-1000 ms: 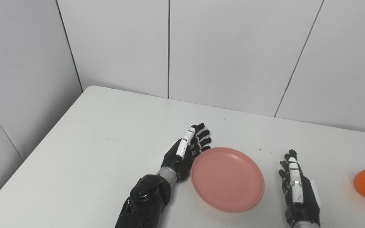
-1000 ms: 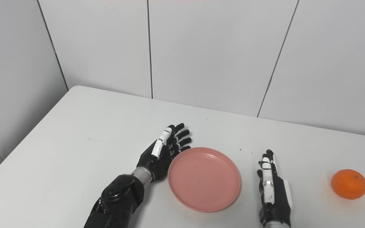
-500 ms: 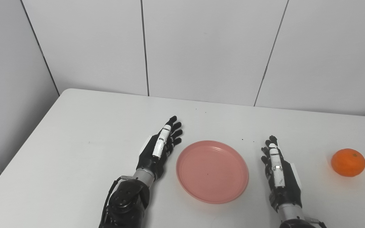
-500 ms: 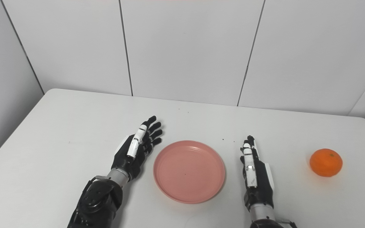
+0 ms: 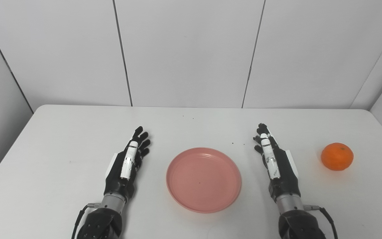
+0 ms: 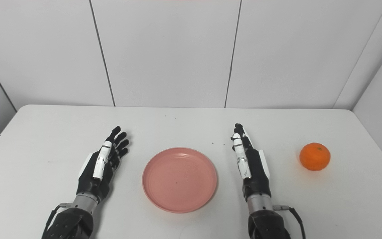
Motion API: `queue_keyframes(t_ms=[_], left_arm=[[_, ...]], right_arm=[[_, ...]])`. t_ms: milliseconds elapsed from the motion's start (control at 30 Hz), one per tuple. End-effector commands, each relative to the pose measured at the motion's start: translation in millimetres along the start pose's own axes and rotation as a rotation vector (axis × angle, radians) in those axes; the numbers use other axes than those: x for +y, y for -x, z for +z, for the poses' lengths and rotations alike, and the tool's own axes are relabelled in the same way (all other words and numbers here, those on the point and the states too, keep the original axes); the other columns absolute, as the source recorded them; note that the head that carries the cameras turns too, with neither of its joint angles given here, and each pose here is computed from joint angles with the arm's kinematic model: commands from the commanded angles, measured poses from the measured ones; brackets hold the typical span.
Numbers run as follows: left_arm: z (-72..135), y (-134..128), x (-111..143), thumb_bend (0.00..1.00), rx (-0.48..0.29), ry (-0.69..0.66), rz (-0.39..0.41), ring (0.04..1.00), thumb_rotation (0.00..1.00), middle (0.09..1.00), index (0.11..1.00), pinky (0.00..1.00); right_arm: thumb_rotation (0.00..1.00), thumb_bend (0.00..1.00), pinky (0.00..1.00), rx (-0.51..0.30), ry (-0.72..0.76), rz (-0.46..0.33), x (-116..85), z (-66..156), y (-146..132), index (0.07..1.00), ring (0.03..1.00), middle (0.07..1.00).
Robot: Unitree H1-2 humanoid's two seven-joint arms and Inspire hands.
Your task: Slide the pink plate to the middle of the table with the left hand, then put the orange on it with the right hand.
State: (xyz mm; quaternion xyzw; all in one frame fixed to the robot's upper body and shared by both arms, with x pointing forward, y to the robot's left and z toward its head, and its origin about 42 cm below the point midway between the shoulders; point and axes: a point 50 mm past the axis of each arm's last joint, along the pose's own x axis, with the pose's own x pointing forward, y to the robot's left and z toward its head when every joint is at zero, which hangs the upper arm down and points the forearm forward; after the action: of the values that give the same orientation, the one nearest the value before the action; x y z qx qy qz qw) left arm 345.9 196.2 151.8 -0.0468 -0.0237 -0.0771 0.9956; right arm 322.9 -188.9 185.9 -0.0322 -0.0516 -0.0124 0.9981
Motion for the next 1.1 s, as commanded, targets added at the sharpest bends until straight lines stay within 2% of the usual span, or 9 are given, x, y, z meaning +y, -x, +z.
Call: queue_keyframes(t_ms=[0,133,333,400,500,600,667,800,1067], left_arm=[[6,-1,4,0.39,-0.059,-0.015,-0.002,0.939,1.00,0.948,0.930,0.94],[-1,-6,11,0.40,-0.068,-0.016,-0.001,0.933,1.00,0.947,0.930,0.92],[-8,-8,20,0.38,-0.073,-0.016,-0.011,0.936,1.00,0.950,0.935,0.93],[-10,-9,21,0.38,-0.068,-0.008,-0.013,0.936,1.00,0.950,0.935,0.93],[-12,-9,23,0.36,-0.056,0.003,-0.019,0.942,1.00,0.955,0.941,0.94],[-13,-10,24,0.36,-0.052,0.008,-0.019,0.943,1.00,0.955,0.942,0.94],[-15,-10,26,0.34,-0.044,0.015,-0.020,0.943,1.00,0.953,0.941,0.95],[-16,-11,28,0.32,-0.030,0.016,-0.021,0.951,1.00,0.957,0.944,0.96],[-17,-13,30,0.33,-0.018,0.026,-0.020,0.962,1.00,0.964,0.949,0.98]], right_arm=[[1.00,0.35,0.85,-0.111,0.082,-0.010,-9,30,-8,0.889,0.893,0.902],[0.97,0.47,0.82,-0.153,0.134,-0.055,-16,47,-10,0.875,0.863,0.871],[0.84,0.45,0.77,-0.226,0.248,-0.102,-27,64,-10,0.844,0.826,0.842],[0.83,0.45,0.76,-0.242,0.294,-0.129,-33,70,-10,0.842,0.824,0.840],[0.86,0.57,0.73,-0.287,0.466,-0.194,-48,83,-10,0.812,0.792,0.811],[0.87,0.58,0.73,-0.304,0.551,-0.223,-56,88,-8,0.809,0.788,0.807],[0.69,0.69,0.72,-0.318,0.619,-0.263,-69,92,-6,0.812,0.793,0.810],[0.47,0.80,0.74,-0.320,0.698,-0.312,-85,95,-3,0.837,0.810,0.834],[0.45,0.85,0.77,-0.309,0.885,-0.384,-115,101,2,0.882,0.854,0.882]])
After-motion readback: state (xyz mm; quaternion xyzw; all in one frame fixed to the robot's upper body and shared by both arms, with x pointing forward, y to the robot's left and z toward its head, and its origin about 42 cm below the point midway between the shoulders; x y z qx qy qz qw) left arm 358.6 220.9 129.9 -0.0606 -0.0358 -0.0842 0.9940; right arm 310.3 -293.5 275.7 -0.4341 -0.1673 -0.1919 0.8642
